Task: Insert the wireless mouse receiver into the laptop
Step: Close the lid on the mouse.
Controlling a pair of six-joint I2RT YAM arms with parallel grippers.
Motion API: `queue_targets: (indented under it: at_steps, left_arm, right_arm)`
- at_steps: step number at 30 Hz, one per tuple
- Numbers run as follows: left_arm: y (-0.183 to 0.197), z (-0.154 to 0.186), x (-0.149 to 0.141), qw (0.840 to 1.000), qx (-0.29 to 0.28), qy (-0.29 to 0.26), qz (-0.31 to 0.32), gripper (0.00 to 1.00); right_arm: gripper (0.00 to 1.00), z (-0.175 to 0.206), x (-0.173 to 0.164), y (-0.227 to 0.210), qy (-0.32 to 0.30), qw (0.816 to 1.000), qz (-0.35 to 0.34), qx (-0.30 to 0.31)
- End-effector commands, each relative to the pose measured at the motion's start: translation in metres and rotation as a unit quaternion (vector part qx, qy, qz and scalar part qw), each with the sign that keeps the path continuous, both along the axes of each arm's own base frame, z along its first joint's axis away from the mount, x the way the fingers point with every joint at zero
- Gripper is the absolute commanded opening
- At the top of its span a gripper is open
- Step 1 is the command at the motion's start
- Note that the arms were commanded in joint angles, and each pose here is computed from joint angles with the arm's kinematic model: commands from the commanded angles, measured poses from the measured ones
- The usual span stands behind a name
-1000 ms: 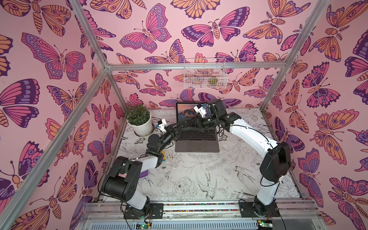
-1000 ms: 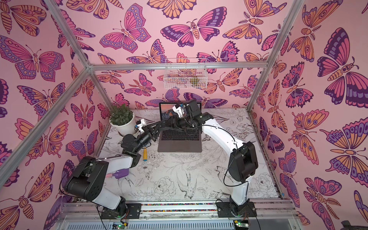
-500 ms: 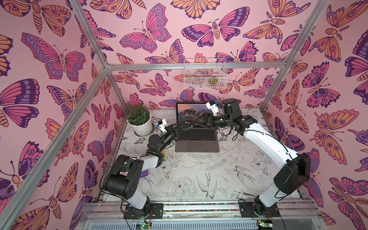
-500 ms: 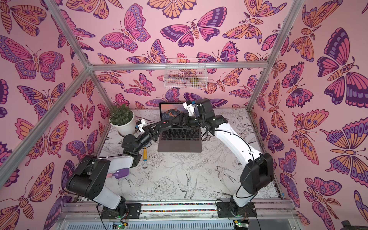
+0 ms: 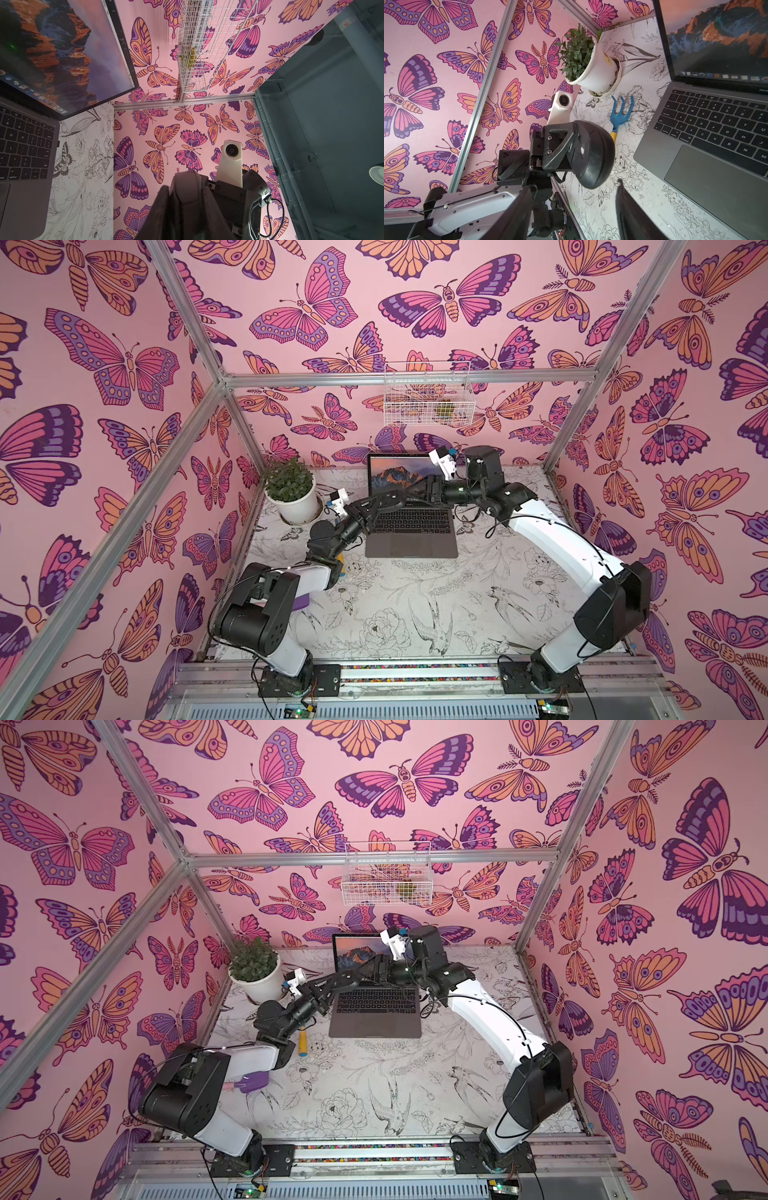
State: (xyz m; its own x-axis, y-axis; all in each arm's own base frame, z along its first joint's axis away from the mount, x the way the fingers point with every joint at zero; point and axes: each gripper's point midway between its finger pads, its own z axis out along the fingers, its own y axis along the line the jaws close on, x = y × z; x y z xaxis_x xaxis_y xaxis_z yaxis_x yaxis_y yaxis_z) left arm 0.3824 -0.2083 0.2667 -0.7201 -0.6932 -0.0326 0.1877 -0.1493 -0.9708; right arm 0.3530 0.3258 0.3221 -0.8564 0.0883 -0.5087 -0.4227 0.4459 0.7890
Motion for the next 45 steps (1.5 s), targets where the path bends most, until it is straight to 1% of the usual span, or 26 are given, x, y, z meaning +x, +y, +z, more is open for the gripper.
queue_targets:
  at_steps: [1,4,6,9,12,15,21,28,33,39,45]
  left_arm:
    - [0.0,0.008,-0.004,1.0,-0.004,-0.026,-0.005,0.0]
    - [0.0,0.009,-0.005,1.0,-0.004,-0.027,-0.007,0.0]
    - [-0.001,0.009,-0.006,1.0,-0.004,-0.027,-0.008,0.0]
    - [-0.001,0.007,-0.005,1.0,-0.004,-0.024,-0.008,0.0]
    - [0.0,0.009,-0.006,1.0,-0.005,-0.027,-0.009,0.0]
    - [0.0,0.01,-0.007,1.0,-0.005,-0.029,-0.007,0.0]
    - [0.0,0.007,-0.006,1.0,-0.005,-0.024,-0.006,0.0]
    - [0.0,0.007,-0.006,1.0,-0.004,-0.024,-0.005,0.0]
    - [0.001,0.007,-0.007,1.0,-0.003,-0.026,-0.005,0.0]
    - [0.001,0.004,-0.007,1.0,-0.001,-0.023,-0.004,0.0]
    - [0.001,0.007,-0.006,1.0,-0.003,-0.026,-0.004,0.0]
  right_arm:
    - [0.61,0.002,0.002,0.007,-0.012,1.0,0.001,0.006]
    - [0.56,0.002,0.002,0.008,-0.022,1.0,0.0,0.003]
    - [0.5,0.003,0.002,0.01,-0.026,1.0,0.002,0.003]
    - [0.41,0.003,0.008,0.01,-0.035,0.999,-0.013,-0.002]
    - [0.35,0.001,0.011,0.011,-0.037,0.999,-0.016,-0.005]
    - [0.22,-0.003,0.014,0.011,-0.037,0.999,-0.021,-0.01]
    - [0.0,-0.008,0.015,0.011,-0.035,0.999,-0.018,-0.018]
    - [0.0,-0.009,0.012,0.013,-0.033,0.999,-0.007,-0.025]
    - [0.0,-0.017,0.015,0.011,-0.026,0.999,-0.017,-0.038]
    - [0.0,-0.023,0.01,0.021,-0.017,0.999,0.005,-0.042]
    - [0.0,-0.035,0.009,0.022,-0.008,0.999,0.004,-0.054]
